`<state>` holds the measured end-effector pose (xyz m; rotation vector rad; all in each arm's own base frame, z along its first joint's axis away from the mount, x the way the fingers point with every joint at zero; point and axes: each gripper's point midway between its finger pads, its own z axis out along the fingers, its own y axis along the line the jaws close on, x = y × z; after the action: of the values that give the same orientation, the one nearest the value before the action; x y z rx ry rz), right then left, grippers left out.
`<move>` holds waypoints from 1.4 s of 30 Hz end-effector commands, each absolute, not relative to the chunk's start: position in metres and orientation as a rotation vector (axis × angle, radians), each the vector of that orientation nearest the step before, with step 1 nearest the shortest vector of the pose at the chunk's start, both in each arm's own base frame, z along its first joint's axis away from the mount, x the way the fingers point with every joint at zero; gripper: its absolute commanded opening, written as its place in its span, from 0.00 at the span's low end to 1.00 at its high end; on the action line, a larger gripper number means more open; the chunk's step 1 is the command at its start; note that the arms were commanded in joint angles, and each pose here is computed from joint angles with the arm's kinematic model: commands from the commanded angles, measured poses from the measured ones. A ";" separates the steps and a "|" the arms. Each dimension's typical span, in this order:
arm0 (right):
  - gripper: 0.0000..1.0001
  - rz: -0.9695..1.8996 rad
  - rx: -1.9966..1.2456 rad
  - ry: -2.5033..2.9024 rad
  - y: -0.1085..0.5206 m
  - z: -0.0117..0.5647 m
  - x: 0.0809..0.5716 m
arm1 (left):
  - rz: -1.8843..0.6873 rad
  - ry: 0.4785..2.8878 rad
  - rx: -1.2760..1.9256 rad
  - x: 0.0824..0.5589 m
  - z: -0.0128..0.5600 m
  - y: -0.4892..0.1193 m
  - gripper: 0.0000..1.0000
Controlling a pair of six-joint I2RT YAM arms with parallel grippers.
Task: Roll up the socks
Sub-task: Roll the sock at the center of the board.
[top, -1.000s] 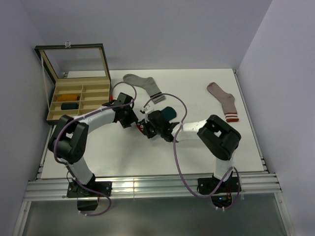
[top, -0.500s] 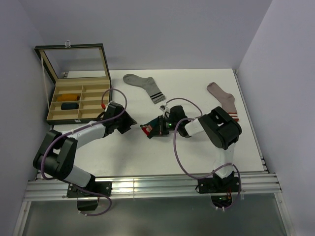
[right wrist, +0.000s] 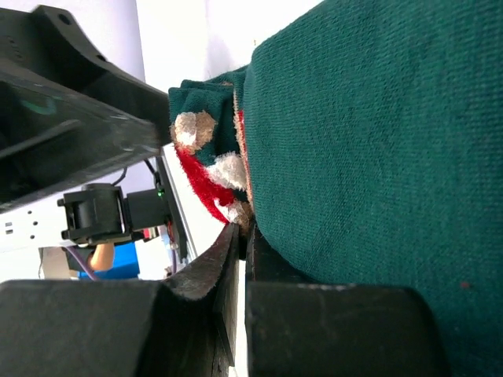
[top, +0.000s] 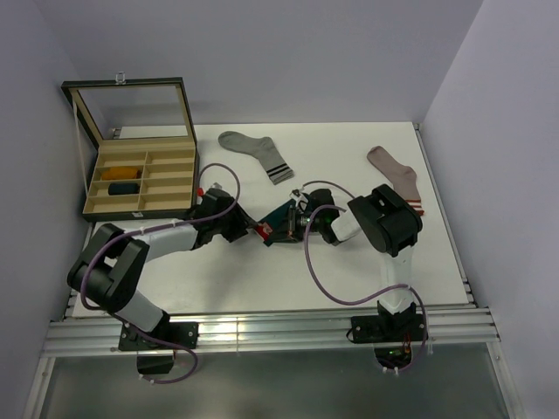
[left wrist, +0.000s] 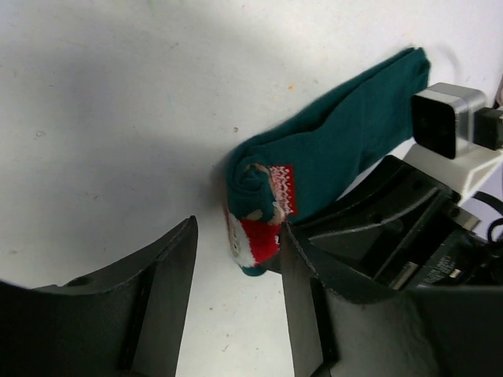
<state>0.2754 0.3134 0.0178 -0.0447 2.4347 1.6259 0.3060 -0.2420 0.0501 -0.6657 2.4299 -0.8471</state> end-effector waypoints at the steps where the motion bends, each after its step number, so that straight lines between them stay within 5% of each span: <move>1: 0.00 1.558 0.027 2.536 0.307 -0.005 0.275 | -0.885 2.407 -0.632 0.312 0.052 -0.252 0.51; 21: 0.01 1.491 0.035 2.606 0.304 -0.014 0.282 | -0.645 2.580 -0.655 0.312 -0.008 -0.247 0.33; 25: 0.08 1.387 -0.007 2.615 0.297 -0.011 0.286 | -0.545 2.648 -0.671 0.304 -0.016 -0.239 0.22; 32: 0.42 0.970 -0.157 2.500 0.273 0.023 0.305 | -0.336 2.683 -0.622 0.302 -0.015 -0.224 0.00; 42: 0.49 0.512 -0.467 2.105 0.298 0.091 0.308 | -0.219 2.713 -0.472 0.310 0.010 -0.222 0.00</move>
<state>0.2936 0.3131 0.0902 -0.4269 2.2010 0.7707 0.3289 -0.2503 0.0273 -0.5460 2.6168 -0.4468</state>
